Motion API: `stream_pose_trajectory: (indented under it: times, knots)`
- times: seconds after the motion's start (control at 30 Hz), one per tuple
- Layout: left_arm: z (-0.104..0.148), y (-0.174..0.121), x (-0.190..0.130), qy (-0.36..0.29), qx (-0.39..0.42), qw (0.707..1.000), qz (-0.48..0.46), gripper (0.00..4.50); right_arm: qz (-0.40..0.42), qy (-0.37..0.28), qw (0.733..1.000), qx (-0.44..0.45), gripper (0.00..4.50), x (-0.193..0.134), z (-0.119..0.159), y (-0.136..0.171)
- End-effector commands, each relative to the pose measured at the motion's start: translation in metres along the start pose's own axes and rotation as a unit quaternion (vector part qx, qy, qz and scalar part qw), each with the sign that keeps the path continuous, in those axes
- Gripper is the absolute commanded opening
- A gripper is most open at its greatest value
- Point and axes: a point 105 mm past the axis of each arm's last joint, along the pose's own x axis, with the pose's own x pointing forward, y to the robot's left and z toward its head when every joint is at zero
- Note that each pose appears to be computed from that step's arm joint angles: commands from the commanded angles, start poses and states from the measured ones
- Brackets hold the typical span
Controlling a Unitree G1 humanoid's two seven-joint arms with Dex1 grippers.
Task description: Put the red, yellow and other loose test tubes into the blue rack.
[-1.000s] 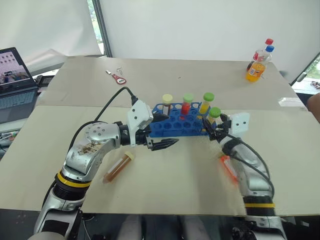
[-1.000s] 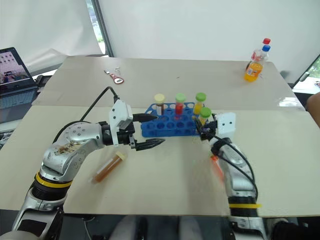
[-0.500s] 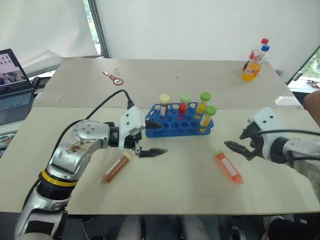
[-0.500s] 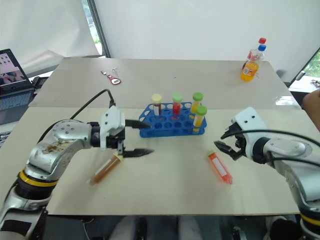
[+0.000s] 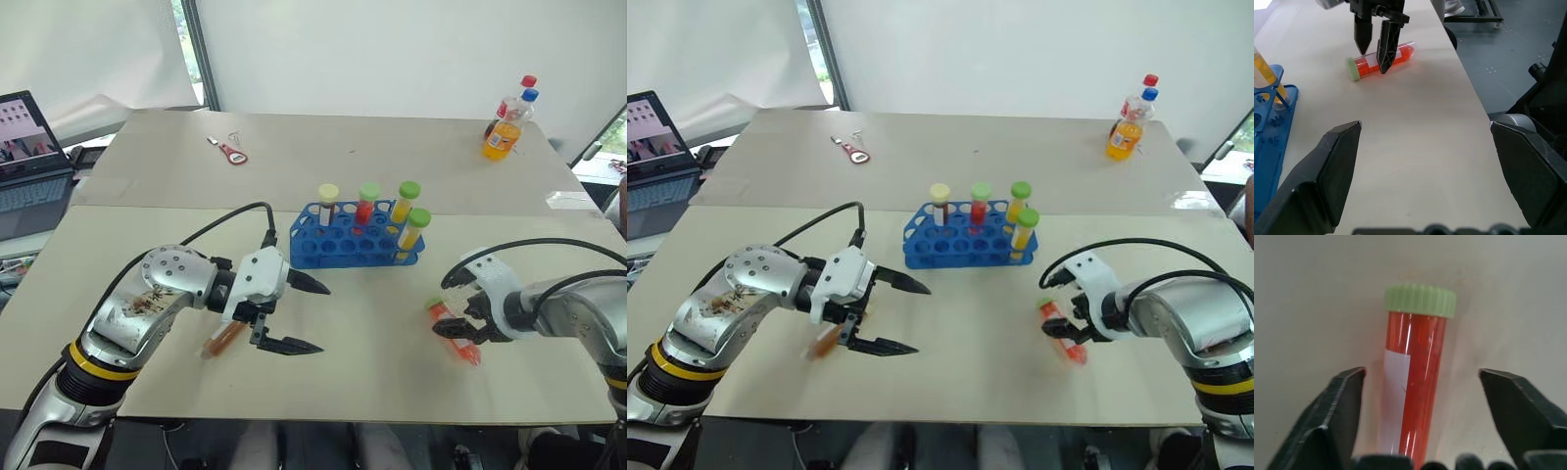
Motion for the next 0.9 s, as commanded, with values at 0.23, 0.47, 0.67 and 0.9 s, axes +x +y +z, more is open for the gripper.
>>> stream_pose_trajectory:
  times: [0.23, 0.47, 0.67, 0.9]
  knots:
    - [0.0, 0.001, -0.001, 0.002, 0.015, 1.0, 0.018, 4.5, -0.003, -0.023, 1.0, -0.014, 1.04, -0.001, 0.01, 0.002]
    - [-0.009, 0.024, -0.031, 0.004, -0.027, 0.993, 0.112, 4.5, 0.033, -0.146, 0.987, -0.063, 1.04, -0.033, 0.046, 0.018]
    - [-0.011, 0.029, -0.052, -0.021, -0.054, 0.983, 0.172, 4.5, 0.128, -0.403, 0.902, -0.086, 1.03, -0.058, 0.089, 0.068]
    - [-0.009, 0.024, -0.059, -0.029, -0.052, 0.983, 0.176, 4.5, 0.027, -0.556, 0.824, -0.103, 1.03, -0.04, 0.133, 0.071]
